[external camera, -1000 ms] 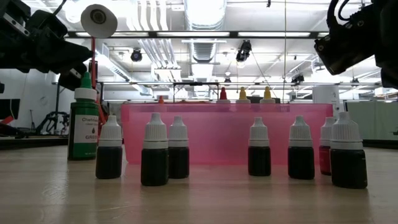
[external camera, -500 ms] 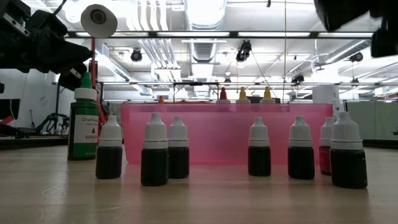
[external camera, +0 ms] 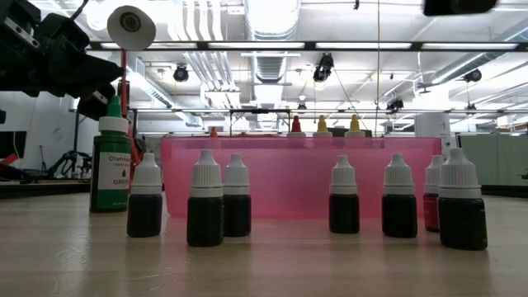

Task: Pick & Place food coloring
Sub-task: Put the small green food coloring bottle into the container

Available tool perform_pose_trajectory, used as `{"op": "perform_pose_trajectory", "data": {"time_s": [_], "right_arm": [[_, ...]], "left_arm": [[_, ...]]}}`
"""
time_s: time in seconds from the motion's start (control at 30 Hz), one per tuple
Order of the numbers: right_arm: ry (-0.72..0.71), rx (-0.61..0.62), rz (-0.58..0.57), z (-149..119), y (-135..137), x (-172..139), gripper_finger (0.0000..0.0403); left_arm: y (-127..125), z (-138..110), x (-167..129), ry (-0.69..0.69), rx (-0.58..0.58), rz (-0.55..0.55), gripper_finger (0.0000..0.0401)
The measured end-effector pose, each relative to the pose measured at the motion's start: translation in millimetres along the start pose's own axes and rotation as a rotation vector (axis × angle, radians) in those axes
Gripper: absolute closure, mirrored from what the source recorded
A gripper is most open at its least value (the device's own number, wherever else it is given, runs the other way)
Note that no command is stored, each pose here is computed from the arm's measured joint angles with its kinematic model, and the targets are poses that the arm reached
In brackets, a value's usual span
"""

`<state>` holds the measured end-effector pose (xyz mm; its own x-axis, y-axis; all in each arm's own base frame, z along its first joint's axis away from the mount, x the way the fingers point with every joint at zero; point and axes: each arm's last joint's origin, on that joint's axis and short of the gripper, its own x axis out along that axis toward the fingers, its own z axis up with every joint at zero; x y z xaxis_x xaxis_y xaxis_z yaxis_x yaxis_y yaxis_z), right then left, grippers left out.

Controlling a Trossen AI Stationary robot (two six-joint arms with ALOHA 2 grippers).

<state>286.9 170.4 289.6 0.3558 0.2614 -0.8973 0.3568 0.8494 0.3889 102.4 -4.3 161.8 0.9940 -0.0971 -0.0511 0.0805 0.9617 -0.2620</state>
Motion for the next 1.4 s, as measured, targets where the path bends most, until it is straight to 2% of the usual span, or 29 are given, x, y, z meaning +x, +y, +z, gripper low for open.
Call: {"op": "perform_pose_trajectory", "data": {"time_s": [0.53, 0.9, 1.2, 1.4], "right_arm": [[0.024, -0.242, 0.016, 59.4, 1.9, 5.9, 0.0338], [0.075, -0.413, -0.054, 96.5, -16.2, 26.3, 0.0337], [0.174, -0.555, -0.113, 115.3, -32.4, 52.8, 0.0337], [0.188, -0.635, -0.125, 126.2, -43.3, 61.5, 0.0337]], "left_arm": [[0.0, -0.1, 0.0, 0.0, 0.0, 0.0, 0.0401], [0.0, 0.0, 0.0, 0.0, 0.0, 0.0, 0.0401], [0.1, -0.2, 0.1, 0.002, 0.0, 0.001, 0.0401], [0.1, -0.3, 0.1, 0.002, -0.001, 0.001, 0.0401]]}}
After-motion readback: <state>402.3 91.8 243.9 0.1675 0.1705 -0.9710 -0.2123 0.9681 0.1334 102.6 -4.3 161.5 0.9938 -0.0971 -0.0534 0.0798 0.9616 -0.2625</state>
